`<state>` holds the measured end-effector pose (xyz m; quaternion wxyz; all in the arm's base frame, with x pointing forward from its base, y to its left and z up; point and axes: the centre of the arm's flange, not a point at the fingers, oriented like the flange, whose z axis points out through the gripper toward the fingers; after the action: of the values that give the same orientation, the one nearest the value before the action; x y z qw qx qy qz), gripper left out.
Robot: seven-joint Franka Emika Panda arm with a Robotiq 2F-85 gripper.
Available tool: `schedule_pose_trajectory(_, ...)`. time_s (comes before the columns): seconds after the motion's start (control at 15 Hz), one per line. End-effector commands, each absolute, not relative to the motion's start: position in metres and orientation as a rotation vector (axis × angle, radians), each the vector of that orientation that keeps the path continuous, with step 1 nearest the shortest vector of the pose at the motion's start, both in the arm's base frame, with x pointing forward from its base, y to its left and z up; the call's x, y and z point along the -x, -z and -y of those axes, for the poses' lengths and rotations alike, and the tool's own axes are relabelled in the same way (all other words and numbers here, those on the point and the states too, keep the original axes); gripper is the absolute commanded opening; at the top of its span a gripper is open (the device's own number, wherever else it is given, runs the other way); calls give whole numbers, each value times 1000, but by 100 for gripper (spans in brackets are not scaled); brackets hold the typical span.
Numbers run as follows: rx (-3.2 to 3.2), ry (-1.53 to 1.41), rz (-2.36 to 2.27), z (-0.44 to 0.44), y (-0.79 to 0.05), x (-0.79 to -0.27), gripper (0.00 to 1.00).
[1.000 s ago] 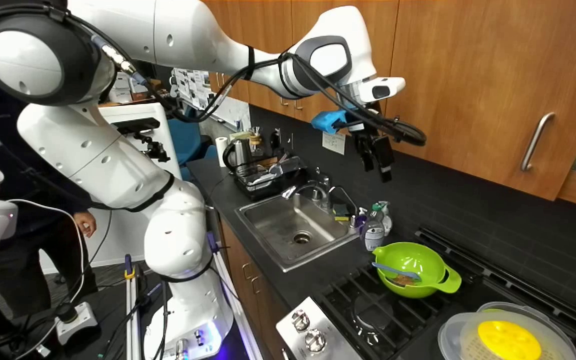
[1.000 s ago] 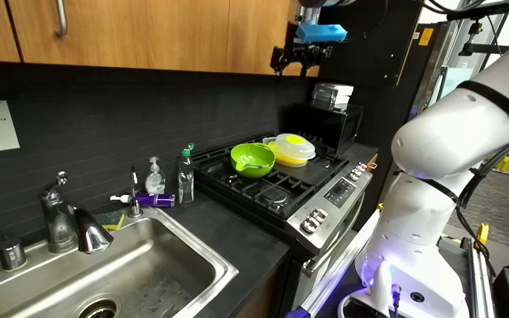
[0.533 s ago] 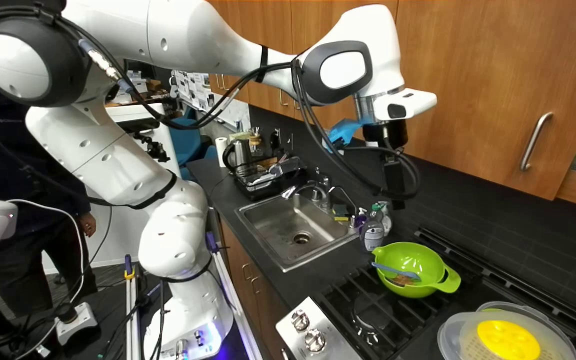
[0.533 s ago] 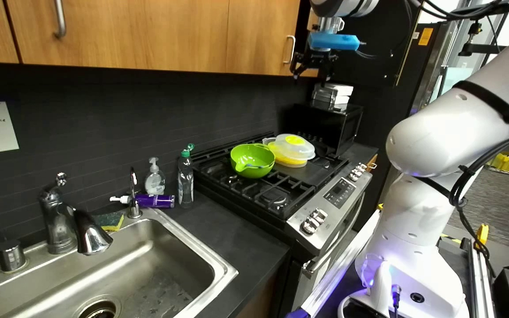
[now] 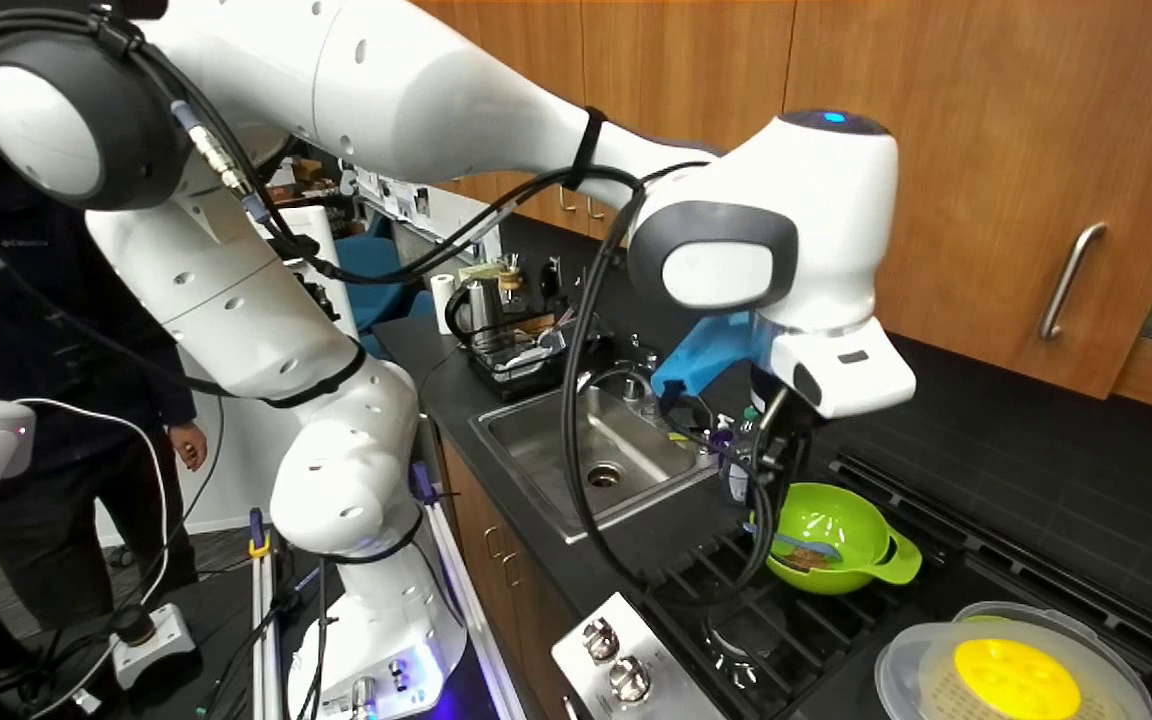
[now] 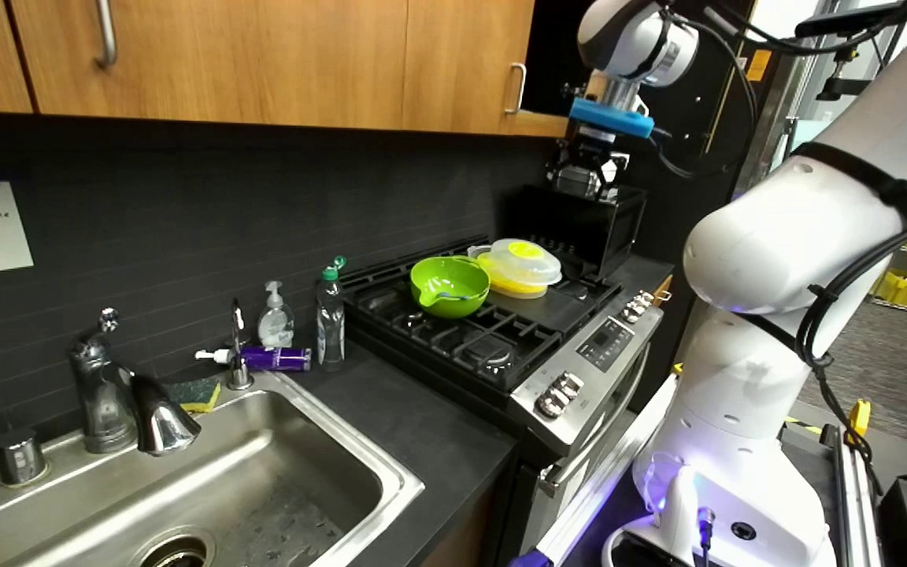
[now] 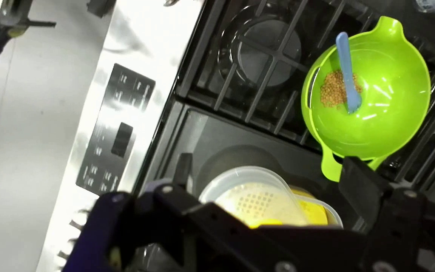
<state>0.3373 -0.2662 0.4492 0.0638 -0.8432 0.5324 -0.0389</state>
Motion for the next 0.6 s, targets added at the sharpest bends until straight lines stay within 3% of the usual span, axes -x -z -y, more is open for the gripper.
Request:
schedule_pose_trajectory(0.0, 2362, 24, -1594, 299, -406, -327, 100)
schedule_pose_trajectory(0.53, 2143, -206, -1529, 329, -330, -335, 100)
